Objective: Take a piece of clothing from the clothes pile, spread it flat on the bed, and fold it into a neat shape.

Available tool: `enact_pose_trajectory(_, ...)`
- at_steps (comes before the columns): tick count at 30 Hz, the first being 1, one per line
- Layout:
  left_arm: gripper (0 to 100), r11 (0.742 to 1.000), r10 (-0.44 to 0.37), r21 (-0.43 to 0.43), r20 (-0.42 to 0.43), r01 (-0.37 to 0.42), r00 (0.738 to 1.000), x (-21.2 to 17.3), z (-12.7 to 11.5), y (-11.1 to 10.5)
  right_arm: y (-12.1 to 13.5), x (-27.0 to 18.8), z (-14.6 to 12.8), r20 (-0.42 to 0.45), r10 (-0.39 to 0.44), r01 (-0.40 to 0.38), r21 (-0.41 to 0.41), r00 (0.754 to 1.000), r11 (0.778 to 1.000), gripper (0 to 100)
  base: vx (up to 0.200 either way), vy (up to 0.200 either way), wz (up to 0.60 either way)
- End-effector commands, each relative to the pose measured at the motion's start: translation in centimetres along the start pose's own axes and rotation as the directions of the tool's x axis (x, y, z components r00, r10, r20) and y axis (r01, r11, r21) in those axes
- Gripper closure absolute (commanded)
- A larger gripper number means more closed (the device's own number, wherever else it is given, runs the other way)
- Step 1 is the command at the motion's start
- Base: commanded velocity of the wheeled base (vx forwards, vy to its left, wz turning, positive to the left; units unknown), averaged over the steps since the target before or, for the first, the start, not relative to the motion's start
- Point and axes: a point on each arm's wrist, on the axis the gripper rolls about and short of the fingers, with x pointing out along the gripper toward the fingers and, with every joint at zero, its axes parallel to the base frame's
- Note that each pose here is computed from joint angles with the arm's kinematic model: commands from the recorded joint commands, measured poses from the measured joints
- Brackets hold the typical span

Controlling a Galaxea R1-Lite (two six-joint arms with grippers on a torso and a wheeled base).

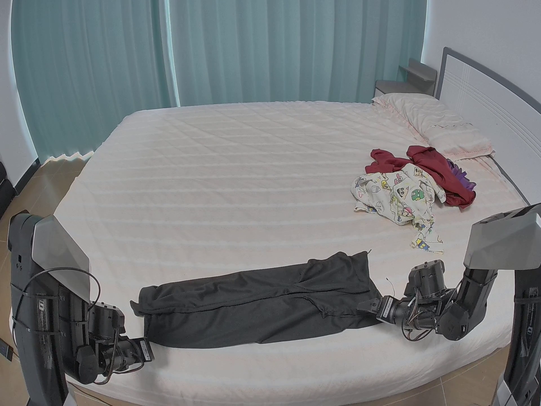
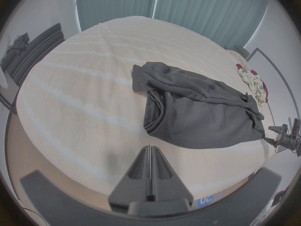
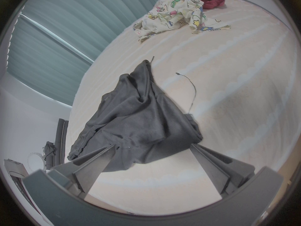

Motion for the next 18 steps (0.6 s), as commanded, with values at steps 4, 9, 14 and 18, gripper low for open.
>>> enact_pose_trajectory(4,100,1.0,0.017,-0.001,-0.019,-0.017,1.0,-0.7,-0.2,0.1,0.1,-0.8,1.6,0.009,-0.025,0.025,0.029,1.0,0.999,0,0.0,0.0,0.0)
enact_pose_trajectory(9,100,1.0,0.016,-0.004,-0.017,-0.016,1.0,-0.9,-0.1,0.1,-0.8,0.1,1.2,-0.019,-0.065,0.066,0.039,0.998,0.997,0,0.0,0.0,0.0)
enact_pose_trajectory(14,100,1.0,0.016,-0.015,-0.003,-0.016,1.0,-1.0,0.2,0.2,-1.0,0.1,0.9,-0.03,-0.075,0.076,0.02,0.997,0.997,0,0.0,0.0,0.0)
enact_pose_trajectory(18,100,0.999,0.014,-0.05,0.018,-0.013,1.0,-1.4,0.6,0.3,-1.1,0.0,0.7,-0.035,-0.079,0.079,-0.007,0.996,0.997,0,0.0,0.0,0.0)
